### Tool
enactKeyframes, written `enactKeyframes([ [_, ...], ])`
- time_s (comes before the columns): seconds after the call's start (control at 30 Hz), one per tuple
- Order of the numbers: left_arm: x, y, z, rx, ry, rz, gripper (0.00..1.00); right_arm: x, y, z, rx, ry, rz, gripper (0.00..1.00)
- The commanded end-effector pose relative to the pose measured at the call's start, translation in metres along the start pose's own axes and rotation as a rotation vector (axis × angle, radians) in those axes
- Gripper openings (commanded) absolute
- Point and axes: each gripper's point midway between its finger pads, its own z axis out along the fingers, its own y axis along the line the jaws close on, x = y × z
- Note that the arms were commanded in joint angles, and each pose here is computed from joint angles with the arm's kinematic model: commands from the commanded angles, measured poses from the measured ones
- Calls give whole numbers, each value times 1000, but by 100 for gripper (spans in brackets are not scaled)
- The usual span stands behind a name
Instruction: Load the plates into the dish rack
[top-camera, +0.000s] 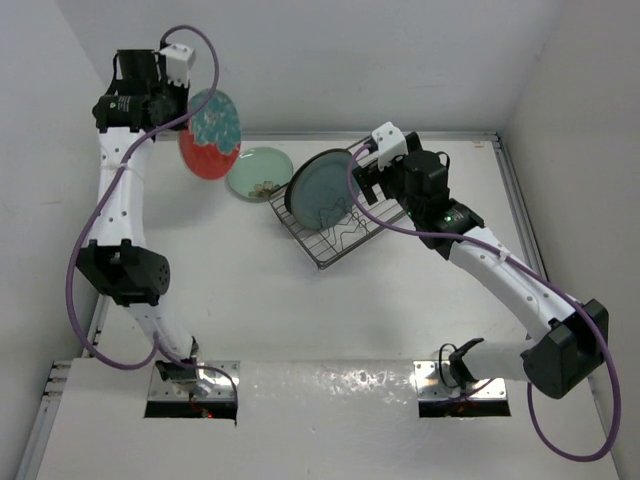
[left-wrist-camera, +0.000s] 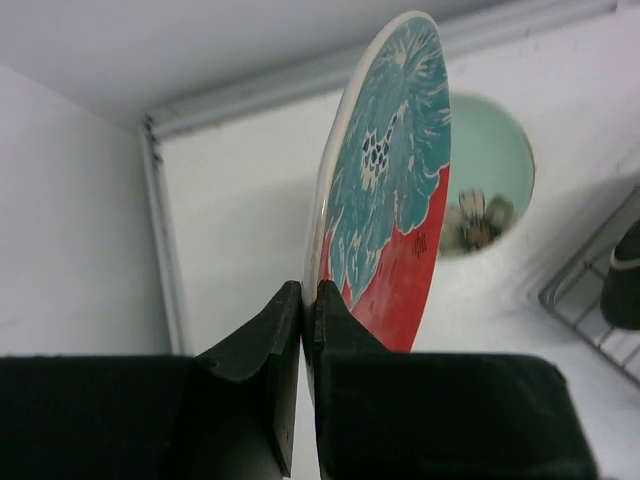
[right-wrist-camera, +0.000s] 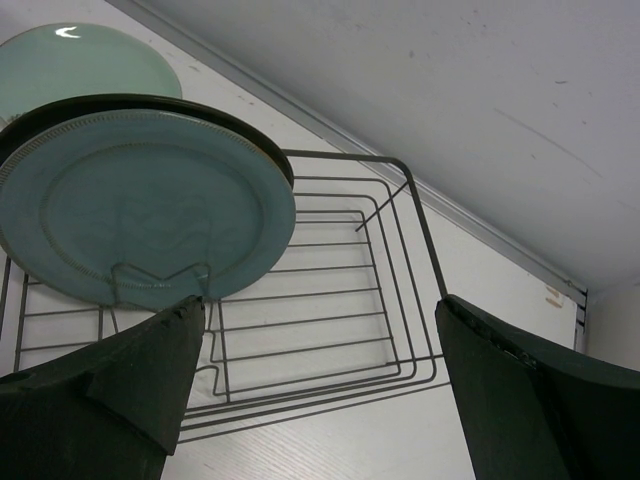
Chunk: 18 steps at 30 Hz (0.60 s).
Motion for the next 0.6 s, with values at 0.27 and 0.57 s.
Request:
enactKeyframes([
  [0.27, -184, -112, -118, 2, -640, 153, 0, -20, -19, -8, 95, -51, 44, 95],
  [0.57, -197, -213, -144, 214, -718, 246, 0, 8, -30, -30, 175, -7, 55, 96],
])
